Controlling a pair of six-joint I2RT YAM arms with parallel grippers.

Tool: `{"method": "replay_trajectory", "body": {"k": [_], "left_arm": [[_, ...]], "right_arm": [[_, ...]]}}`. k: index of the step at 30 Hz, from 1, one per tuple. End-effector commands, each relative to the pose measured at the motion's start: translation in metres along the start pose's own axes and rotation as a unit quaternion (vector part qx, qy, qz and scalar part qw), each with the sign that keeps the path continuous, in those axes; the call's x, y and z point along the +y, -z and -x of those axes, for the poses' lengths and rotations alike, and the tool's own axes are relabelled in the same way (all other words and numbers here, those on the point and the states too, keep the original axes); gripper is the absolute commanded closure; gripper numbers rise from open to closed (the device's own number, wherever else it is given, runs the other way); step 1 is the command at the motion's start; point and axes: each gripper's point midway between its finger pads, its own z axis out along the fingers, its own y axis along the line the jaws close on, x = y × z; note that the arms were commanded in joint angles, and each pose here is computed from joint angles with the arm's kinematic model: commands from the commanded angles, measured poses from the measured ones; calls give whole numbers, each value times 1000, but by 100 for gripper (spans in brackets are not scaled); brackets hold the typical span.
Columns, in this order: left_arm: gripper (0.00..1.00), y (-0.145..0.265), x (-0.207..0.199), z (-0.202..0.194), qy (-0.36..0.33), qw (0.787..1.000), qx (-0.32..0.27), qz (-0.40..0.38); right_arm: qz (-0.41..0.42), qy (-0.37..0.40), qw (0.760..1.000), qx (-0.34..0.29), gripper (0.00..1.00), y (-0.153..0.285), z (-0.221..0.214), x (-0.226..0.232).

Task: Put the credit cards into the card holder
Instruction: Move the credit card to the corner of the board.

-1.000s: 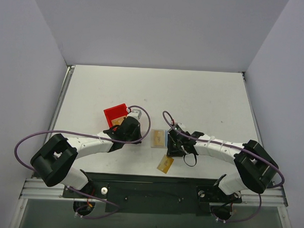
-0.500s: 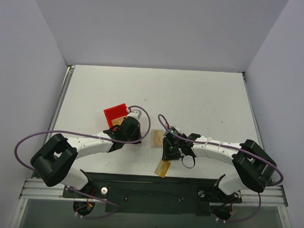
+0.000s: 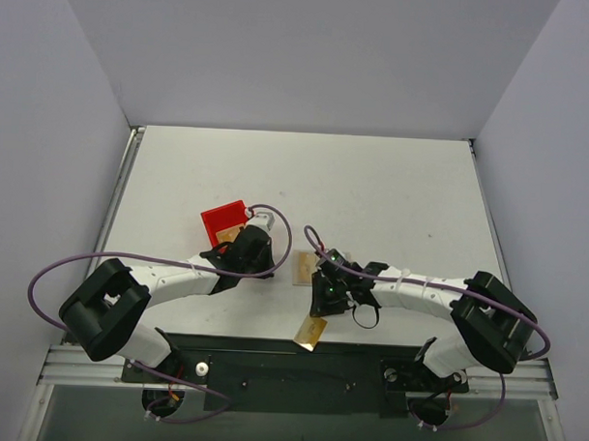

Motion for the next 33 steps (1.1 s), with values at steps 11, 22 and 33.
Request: {"method": "replay_trajectory", "body": {"k": [11,22,33], "left_arm": [[87,7,-5,12,6,1000,-23,-8],[87,19,-33,9,-34,997,-29,-55],[87,21,-101,-61,-110,983,22,-146]], "right_arm": [[15,20,1000,-4,78,-9,2,9],[24,-47,996,-77,72,30,-7,-12],[144,-96,985,-22,67,39,-52,7]]}}
